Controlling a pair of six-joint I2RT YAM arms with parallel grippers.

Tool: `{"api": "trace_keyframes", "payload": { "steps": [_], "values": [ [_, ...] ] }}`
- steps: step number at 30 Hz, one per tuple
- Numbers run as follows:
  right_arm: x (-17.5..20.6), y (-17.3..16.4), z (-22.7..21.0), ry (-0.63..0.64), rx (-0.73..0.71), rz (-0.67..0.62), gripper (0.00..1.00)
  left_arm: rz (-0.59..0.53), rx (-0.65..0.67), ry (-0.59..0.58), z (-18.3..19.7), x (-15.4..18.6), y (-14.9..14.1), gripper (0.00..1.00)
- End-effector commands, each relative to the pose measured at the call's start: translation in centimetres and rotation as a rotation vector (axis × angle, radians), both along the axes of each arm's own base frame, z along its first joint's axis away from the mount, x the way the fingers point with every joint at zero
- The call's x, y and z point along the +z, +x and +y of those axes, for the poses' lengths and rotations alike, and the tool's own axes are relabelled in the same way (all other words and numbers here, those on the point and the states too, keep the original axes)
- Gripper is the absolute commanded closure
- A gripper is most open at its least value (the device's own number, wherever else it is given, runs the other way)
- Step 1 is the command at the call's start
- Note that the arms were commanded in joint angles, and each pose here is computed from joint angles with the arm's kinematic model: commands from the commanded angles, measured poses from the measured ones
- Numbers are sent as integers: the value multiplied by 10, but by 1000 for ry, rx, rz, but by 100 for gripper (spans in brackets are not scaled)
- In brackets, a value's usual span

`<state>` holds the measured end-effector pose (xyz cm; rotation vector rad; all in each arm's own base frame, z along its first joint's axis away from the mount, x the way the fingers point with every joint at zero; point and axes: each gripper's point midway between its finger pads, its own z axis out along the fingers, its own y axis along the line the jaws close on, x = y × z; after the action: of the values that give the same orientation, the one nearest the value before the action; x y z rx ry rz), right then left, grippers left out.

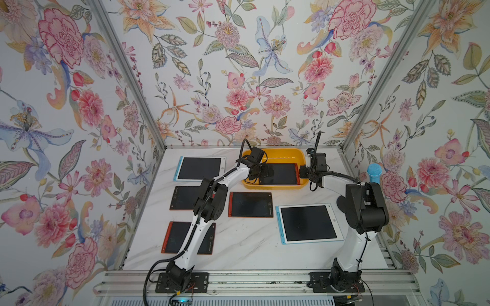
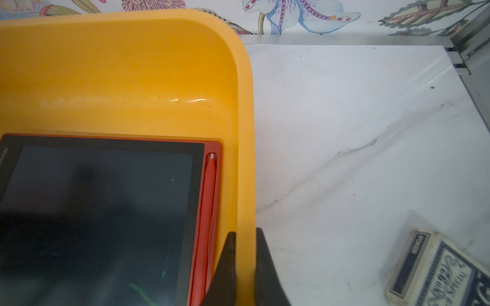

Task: Take out the writing tablet from the storage box
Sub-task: Pick up the writing tablet from the storage box.

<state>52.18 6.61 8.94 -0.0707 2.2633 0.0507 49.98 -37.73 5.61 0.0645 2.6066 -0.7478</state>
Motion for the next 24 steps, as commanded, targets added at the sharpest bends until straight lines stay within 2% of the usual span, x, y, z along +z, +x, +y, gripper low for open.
{"api": "trace_keyframes", "payload": {
  "steps": [1,9,16,24],
  "values": [
    [22,11,9,3,16,-79,100,89,-24,-41,-13,-14,-16,0],
    [18,13,14,3,20,-54,100,73,-35,-261,-45,34,-11,0],
    [17,15,17,17,23,-48,100,40,-41,-378,-57,77,-10,0],
    [15,16,17,17,24,-38,100,18,-25,-468,-60,107,-13,0]
  ]
}}
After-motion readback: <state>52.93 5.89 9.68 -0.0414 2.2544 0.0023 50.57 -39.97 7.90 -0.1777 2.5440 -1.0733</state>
